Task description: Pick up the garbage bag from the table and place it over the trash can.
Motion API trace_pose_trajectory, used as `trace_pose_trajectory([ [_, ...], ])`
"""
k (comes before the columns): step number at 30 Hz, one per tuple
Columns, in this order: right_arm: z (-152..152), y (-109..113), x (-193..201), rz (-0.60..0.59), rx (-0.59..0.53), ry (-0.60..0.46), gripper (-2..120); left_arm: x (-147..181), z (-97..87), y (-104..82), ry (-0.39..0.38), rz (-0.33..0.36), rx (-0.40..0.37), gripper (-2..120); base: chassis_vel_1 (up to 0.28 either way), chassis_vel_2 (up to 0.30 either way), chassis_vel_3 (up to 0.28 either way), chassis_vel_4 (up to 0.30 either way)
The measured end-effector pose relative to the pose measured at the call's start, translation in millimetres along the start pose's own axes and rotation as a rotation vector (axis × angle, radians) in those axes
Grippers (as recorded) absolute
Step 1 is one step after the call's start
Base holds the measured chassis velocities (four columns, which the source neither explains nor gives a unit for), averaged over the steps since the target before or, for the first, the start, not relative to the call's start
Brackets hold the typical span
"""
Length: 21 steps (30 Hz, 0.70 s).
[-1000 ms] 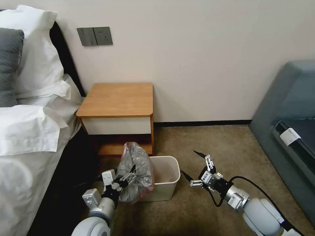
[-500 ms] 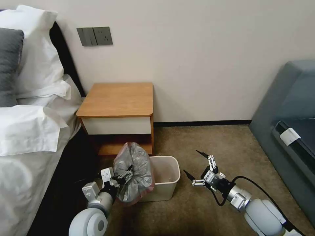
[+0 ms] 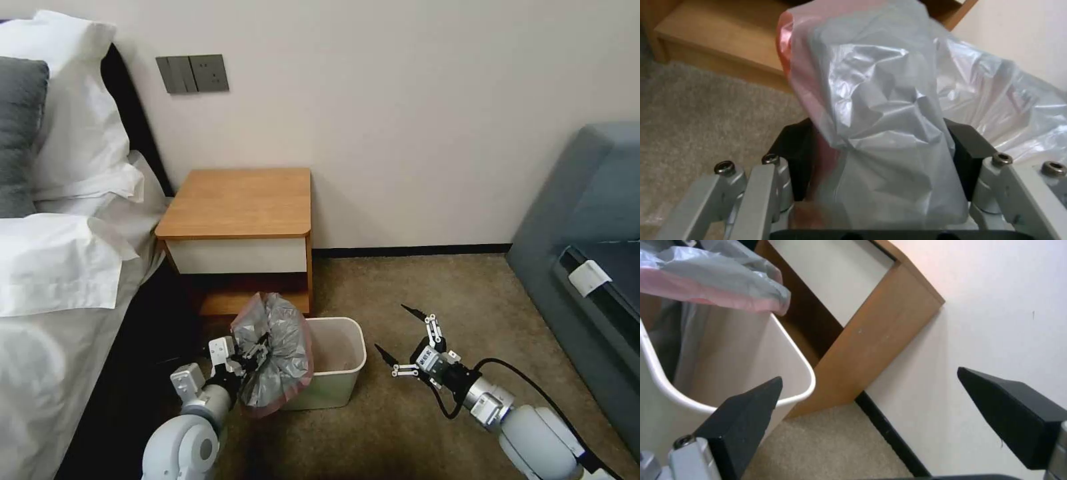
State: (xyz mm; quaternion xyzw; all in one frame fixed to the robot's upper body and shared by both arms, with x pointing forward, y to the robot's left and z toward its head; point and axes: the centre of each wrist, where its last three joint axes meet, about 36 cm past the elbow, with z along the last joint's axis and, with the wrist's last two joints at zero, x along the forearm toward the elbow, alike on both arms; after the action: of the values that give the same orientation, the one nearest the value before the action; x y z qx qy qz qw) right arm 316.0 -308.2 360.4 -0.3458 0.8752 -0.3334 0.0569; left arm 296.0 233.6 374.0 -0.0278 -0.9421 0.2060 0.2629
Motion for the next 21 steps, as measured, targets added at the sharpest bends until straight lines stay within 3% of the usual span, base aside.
trace_pose_trajectory([
  [4, 1, -1, 0, -0.004, 0.003, 0.003, 100, 22, -5.6, -3.8, -0.056, -0.009, -0.018, 75, 0.000, 0.000, 0.000, 0.000],
  [7, 6, 4, -2, -0.008, -0.012, 0.010, 100, 43, -22.3, -13.7, -0.120, -0.007, -0.043, 89, 0.000, 0.000, 0.000, 0.000],
  [11, 14, 9, -5, -0.013, -0.026, 0.017, 100, 52, -33.0, -21.8, -0.151, 0.007, -0.050, 97, 0.000, 0.000, 0.000, 0.000],
  [21, 22, 7, -6, -0.010, -0.031, 0.028, 100, 17, -10.7, -13.2, -0.037, 0.053, 0.008, 93, 0.000, 0.000, 0.000, 0.000],
])
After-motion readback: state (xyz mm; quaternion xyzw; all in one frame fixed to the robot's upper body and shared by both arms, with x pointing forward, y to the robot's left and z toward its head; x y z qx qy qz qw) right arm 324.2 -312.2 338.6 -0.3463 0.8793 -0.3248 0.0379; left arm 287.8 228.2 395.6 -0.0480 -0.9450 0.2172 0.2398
